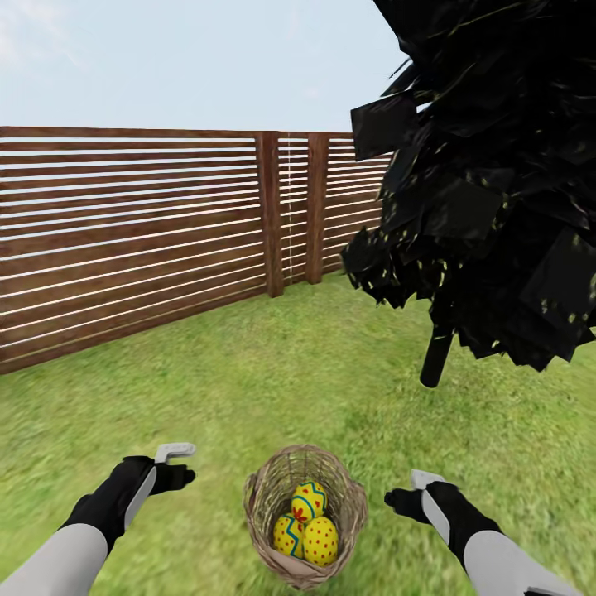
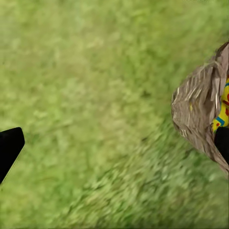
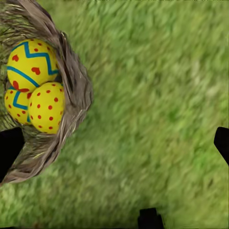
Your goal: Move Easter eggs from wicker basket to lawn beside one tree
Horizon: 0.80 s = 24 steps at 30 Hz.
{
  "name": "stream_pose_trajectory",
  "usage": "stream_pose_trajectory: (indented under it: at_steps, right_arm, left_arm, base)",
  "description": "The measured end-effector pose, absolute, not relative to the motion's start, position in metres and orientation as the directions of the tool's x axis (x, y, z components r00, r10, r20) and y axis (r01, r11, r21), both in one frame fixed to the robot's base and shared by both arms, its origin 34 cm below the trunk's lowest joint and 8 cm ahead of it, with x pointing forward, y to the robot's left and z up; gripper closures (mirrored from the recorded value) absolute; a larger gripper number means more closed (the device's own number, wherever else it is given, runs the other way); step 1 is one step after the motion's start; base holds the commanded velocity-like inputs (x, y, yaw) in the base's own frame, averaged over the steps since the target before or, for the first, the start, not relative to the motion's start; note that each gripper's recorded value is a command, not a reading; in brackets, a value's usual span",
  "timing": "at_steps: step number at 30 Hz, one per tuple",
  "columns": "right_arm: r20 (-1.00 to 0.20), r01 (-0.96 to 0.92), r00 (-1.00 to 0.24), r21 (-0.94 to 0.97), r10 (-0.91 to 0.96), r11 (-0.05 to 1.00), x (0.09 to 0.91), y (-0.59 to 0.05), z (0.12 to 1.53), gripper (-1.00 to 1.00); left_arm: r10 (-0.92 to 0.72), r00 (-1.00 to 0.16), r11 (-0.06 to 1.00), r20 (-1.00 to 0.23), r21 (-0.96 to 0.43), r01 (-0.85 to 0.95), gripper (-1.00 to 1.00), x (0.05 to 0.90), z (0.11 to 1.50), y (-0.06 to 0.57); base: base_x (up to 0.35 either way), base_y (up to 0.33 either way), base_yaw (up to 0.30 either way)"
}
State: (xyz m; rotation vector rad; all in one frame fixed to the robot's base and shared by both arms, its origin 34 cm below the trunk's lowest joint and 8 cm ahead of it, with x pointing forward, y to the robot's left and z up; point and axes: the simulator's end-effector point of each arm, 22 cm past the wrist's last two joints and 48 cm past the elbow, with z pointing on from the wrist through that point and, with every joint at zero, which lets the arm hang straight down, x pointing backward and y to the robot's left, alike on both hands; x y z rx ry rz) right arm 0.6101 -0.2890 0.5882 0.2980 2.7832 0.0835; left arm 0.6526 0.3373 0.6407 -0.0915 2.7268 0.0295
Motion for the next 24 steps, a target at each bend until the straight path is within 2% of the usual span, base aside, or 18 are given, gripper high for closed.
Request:
stream_pose_trajectory:
  at_steps: [4,9,16,24]
  right_arm:
    - [-0.337,0.175,-0.914,0.171,0.225,0.97,0.617,-0.281,0.594,-1.0]
    - [-0.42,0.087,-0.878,0.333,0.23,0.939,0.651,-0.295,0.633,-1.0]
    - [-0.457,0.074,-0.843,0.424,0.284,0.902,0.667,-0.303,0.656,-1.0]
    - [-0.459,0.085,-0.833,0.443,0.308,0.892,0.669,-0.303,0.659,-1.0]
  left_arm:
    - [-0.06,-0.913,0.998,-0.402,-0.004,-0.064,-1.0,0.653,0.64,0.329]
    - [-0.063,-0.912,0.998,-0.405,-0.035,-0.053,-1.0,0.655,0.639,0.307]
    - [-0.062,-0.91,0.997,-0.41,-0.069,-0.037,-1.0,0.657,0.638,0.28]
    - [-0.062,-0.92,0.996,-0.387,-0.08,-0.034,-1.0,0.648,0.63,0.27]
  base:
    - [0.036,0.171,0.0]
    - [0.224,0.093,0.0]
    - [0.206,0.05,0.0]
    - [0.25,0.002,0.0]
